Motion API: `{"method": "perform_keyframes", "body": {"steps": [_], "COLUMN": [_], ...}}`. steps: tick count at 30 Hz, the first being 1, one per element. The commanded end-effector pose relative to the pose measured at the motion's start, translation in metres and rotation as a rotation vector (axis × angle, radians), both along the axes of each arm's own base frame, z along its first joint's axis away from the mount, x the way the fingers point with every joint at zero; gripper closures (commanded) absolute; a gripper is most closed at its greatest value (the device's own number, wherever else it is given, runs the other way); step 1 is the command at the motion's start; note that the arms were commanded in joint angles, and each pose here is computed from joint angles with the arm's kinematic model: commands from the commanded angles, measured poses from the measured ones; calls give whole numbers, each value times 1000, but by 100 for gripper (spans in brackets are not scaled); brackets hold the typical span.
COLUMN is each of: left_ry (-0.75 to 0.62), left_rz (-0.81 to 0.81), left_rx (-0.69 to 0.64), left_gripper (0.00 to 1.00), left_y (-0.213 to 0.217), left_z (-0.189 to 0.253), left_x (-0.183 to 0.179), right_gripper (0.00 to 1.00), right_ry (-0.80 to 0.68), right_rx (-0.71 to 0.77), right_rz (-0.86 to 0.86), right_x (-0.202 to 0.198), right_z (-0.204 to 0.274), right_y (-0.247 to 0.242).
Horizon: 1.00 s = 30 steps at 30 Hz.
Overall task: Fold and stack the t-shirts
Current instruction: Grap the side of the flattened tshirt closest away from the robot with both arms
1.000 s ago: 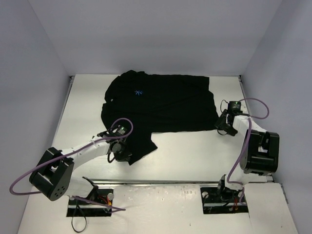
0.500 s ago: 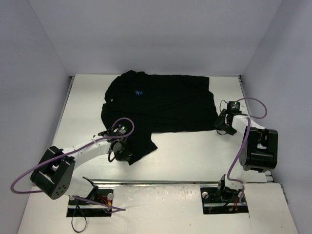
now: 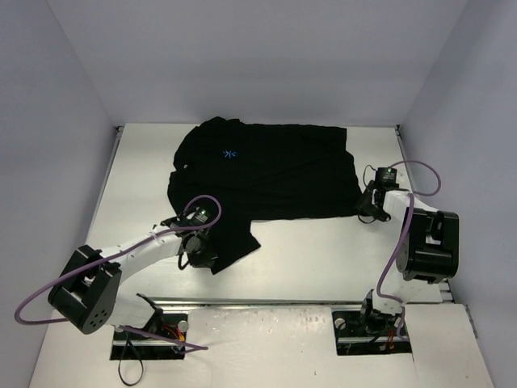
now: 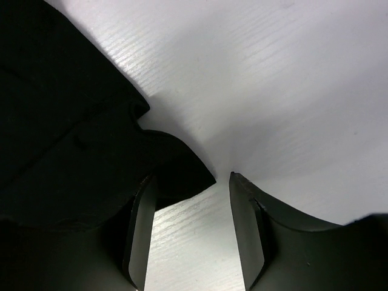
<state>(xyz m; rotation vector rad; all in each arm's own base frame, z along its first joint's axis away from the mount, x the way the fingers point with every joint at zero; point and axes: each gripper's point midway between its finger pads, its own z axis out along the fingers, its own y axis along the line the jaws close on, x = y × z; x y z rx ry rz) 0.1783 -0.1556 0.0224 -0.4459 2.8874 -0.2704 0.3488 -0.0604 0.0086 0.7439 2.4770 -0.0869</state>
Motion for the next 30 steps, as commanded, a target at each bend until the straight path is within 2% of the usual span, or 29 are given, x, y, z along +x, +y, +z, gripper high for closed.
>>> {"method": "perform_keyframes", "body": {"steps": [1, 6, 10, 11, 21, 30], "left_ry": [-79, -89, -94, -99, -184, -194], "left_rz": [-14, -21, -26, -28, -50, -40], "left_rx": [1, 1, 1, 0, -19, -42], "left_gripper": [100, 100, 100, 100, 100, 100], "left_y": [0, 1, 1, 2, 3, 13], "left_z": [24, 27, 30, 32, 73, 101], "left_x": [17, 20, 20, 21, 36, 16], "right_gripper": [58, 71, 96, 99, 100, 100], "right_ry": [18, 36, 42, 39, 4, 20], "right_rx": [-9, -1, 13, 16, 25, 29], "right_rz": [9, 25, 32, 33, 47, 46], "right_x": [0, 2, 0, 0, -13, -51], "right_z": [-11, -20, -22, -21, 23, 53], "right_y": [1, 6, 13, 15, 25, 29]}}
